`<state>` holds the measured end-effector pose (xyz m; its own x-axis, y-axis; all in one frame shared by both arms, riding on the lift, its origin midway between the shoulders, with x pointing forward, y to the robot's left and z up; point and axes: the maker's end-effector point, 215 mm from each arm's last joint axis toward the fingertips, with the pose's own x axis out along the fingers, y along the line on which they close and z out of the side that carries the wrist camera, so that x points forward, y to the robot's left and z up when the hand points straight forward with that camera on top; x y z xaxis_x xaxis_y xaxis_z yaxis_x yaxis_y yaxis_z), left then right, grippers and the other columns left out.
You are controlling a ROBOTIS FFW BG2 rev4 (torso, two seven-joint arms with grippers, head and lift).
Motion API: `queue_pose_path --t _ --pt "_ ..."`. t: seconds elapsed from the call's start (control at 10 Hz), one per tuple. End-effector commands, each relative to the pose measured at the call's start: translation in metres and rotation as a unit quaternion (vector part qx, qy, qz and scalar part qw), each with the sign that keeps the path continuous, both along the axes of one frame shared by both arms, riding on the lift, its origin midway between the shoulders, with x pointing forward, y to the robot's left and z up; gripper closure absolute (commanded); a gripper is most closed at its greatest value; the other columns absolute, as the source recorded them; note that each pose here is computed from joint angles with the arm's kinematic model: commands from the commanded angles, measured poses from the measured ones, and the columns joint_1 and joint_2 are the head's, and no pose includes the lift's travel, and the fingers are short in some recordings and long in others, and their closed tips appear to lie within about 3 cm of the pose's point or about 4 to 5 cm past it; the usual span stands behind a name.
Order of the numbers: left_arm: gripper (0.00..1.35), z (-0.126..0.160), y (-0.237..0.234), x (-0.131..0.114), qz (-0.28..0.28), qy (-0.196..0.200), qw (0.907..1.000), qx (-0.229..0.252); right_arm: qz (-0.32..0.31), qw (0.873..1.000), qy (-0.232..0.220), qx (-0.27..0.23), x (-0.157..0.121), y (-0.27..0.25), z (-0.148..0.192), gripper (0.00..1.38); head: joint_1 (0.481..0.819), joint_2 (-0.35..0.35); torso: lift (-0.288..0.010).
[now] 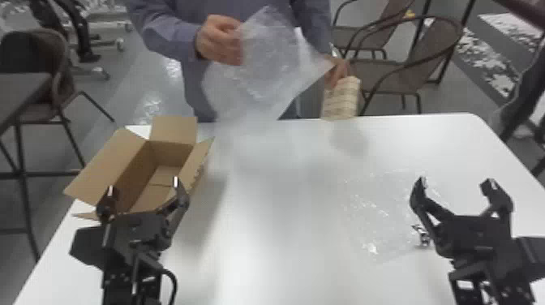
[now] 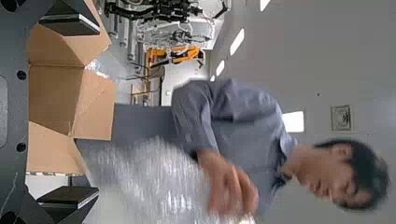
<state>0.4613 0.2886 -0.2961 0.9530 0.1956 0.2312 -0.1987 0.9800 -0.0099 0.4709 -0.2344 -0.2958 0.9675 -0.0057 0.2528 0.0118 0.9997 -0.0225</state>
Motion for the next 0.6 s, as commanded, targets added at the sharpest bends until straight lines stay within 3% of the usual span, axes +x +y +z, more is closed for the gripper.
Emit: queue_pose_path --t 0.0,0.2,0.5 --pt "0.1 0.001 0.001 -0.001 0.001 -0.003 1.0 -0.002 -0.006 1.0 0.0 -0.011 -0.003 0.0 0.0 0.2 0.695 0.066 -0.102" --pt "0.1 0.001 0.001 -0.001 0.001 -0.004 1.0 -0.005 0.006 0.997 -0.039 -0.072 -0.006 0.015 0.031 0.2 0.695 0.067 -0.102" --pt "0.1 -0.001 0.002 -0.001 0.001 -0.001 0.9999 -0.011 -0.005 1.0 -0.007 -0.022 0.0 0.013 0.017 0.2 0.695 0.087 -0.102"
